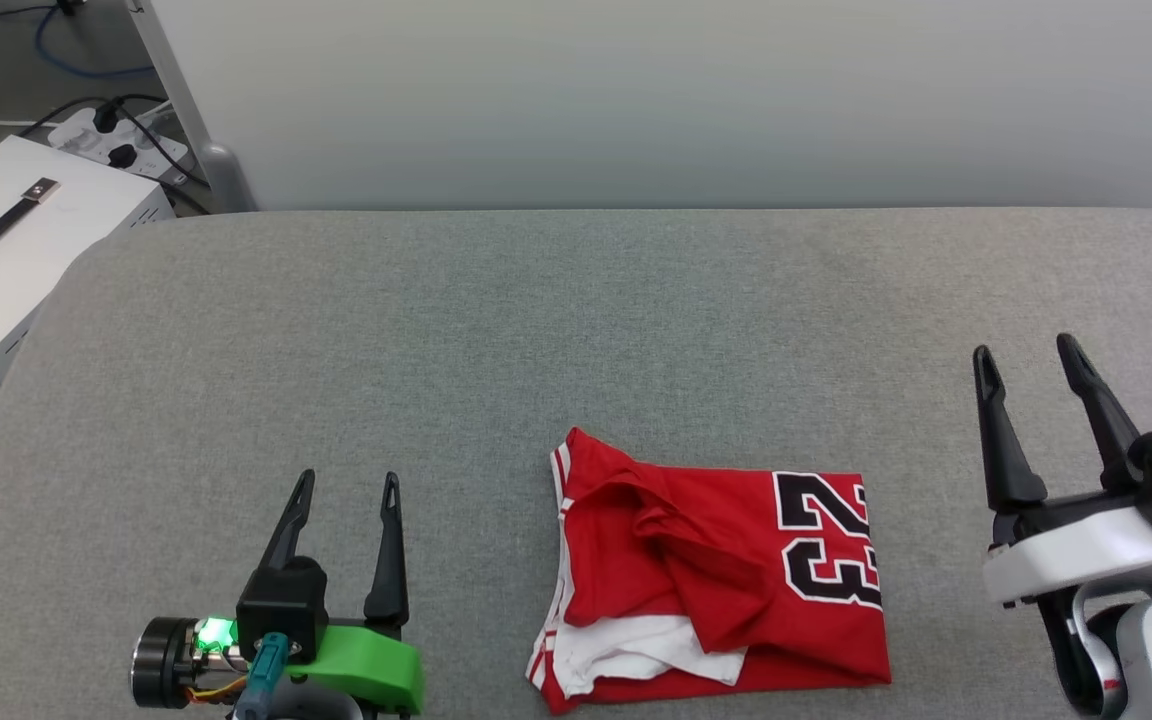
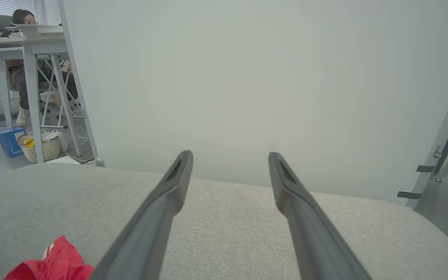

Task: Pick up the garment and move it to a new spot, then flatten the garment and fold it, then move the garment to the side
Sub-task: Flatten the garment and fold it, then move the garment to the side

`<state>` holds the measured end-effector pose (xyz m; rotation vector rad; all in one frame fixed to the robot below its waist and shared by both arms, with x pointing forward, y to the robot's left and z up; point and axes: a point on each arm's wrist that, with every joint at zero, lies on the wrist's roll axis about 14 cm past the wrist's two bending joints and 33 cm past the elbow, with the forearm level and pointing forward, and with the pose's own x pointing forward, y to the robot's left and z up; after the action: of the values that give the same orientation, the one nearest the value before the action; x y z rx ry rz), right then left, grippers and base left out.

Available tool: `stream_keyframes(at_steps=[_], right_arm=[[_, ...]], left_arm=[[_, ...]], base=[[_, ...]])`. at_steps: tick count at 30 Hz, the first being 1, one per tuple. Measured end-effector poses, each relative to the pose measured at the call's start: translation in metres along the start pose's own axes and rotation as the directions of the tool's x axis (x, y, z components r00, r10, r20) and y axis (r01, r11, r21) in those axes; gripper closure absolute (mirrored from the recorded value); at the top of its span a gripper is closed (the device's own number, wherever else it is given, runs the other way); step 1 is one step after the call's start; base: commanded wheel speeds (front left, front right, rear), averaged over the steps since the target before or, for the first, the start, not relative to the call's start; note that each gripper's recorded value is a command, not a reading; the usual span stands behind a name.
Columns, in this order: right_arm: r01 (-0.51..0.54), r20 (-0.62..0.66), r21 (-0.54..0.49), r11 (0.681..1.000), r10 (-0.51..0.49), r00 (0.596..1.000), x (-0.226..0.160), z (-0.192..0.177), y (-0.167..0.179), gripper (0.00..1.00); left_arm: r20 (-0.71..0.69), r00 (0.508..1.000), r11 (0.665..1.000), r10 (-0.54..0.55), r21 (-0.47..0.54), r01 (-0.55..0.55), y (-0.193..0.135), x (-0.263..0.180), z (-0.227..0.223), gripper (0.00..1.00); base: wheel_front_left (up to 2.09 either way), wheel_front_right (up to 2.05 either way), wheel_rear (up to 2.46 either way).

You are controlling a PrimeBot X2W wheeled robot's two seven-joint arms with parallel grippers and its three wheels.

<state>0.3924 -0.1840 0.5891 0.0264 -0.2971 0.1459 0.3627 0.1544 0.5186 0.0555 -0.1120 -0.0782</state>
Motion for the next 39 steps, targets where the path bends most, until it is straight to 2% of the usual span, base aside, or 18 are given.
stream_keyframes(at_steps=[8, 22, 34, 39], right_arm=[[0.065, -0.094, 0.033, 0.997, -0.061, 0.994, -0.036, -0.030, 0.001, 0.00], [0.069, -0.196, 0.060, 0.996, -0.056, 0.979, -0.071, -0.057, 0.017, 0.00], [0.055, -0.206, 0.046, 0.997, -0.044, 0.978, -0.070, -0.060, 0.020, 0.00], [0.057, -0.145, 0.010, 0.998, -0.055, 0.988, -0.056, -0.042, 0.008, 0.00]], left_arm=[[0.006, 1.000, 1.000, 0.005, 0.002, -0.005, 0.001, -0.007, 0.002, 0.00], [-0.006, 1.000, 1.000, 0.030, 0.007, -0.030, 0.009, -0.019, -0.001, 0.00], [-0.024, 0.999, 0.999, 0.039, 0.008, -0.039, 0.012, -0.022, -0.006, 0.00], [-0.033, 0.999, 0.999, 0.039, 0.007, -0.039, 0.012, -0.021, -0.009, 0.00]], base=[[0.00, 0.00, 0.00], [0.00, 0.00, 0.00], [0.00, 0.00, 0.00], [0.00, 0.00, 0.00]])
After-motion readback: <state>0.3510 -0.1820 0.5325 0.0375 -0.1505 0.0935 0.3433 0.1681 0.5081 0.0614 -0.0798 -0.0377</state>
